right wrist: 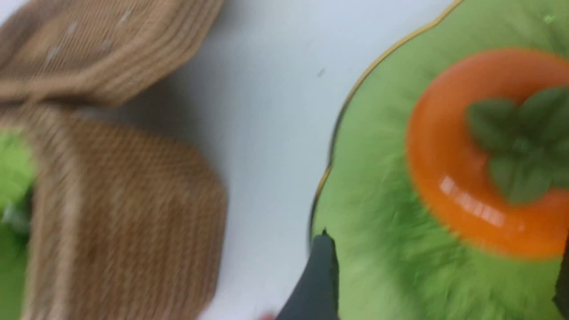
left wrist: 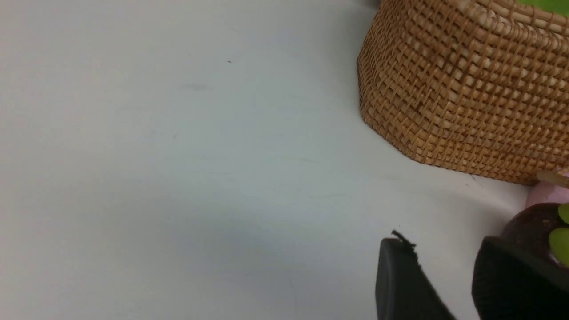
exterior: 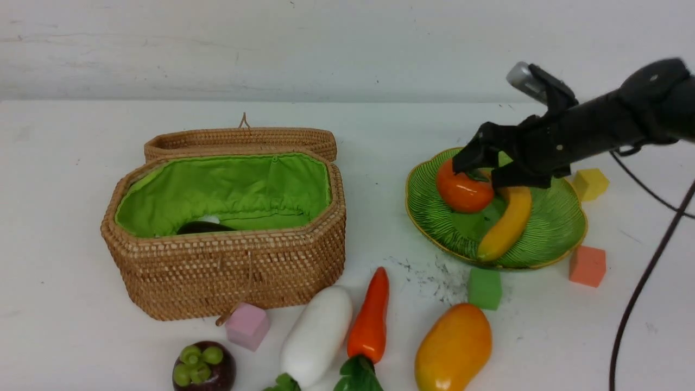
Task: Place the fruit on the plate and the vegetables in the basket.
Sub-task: Grab a tomato with your right arm and place it on the plate on the right, then use the right arm to grab a mango and put it into the right plate
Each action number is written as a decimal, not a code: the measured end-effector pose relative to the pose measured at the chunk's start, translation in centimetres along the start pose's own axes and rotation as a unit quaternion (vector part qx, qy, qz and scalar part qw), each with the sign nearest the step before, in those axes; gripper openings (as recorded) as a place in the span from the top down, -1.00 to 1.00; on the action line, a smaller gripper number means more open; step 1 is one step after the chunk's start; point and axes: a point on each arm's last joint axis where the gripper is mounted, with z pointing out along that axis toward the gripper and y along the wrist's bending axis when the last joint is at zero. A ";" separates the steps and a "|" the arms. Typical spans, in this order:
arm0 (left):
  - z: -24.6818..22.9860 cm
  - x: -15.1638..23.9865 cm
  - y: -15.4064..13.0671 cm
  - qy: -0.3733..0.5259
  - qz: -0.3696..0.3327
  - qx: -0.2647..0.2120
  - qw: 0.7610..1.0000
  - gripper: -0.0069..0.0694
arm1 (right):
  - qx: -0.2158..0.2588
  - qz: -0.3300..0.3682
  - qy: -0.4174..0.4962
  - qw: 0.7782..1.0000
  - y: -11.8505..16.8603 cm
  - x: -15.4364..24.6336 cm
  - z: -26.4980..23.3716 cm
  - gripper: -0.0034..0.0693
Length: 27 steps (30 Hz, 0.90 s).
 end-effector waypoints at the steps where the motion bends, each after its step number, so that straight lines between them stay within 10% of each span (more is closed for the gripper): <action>1: 0.0 0.0 0.0 0.000 0.000 0.000 1.000 0.19 | -0.004 -0.016 0.011 1.000 0.9 0.0 -1.0 -0.89; 12: 0.0 0.0 0.0 0.000 0.000 0.000 1.000 0.19 | -0.006 -0.033 0.116 0.993 10.4 5.1 -9.7 -0.69; 27: 0.0 0.0 0.0 0.000 0.000 0.000 1.000 0.19 | 0.078 0.171 0.125 0.974 9.8 14.1 -4.4 -0.72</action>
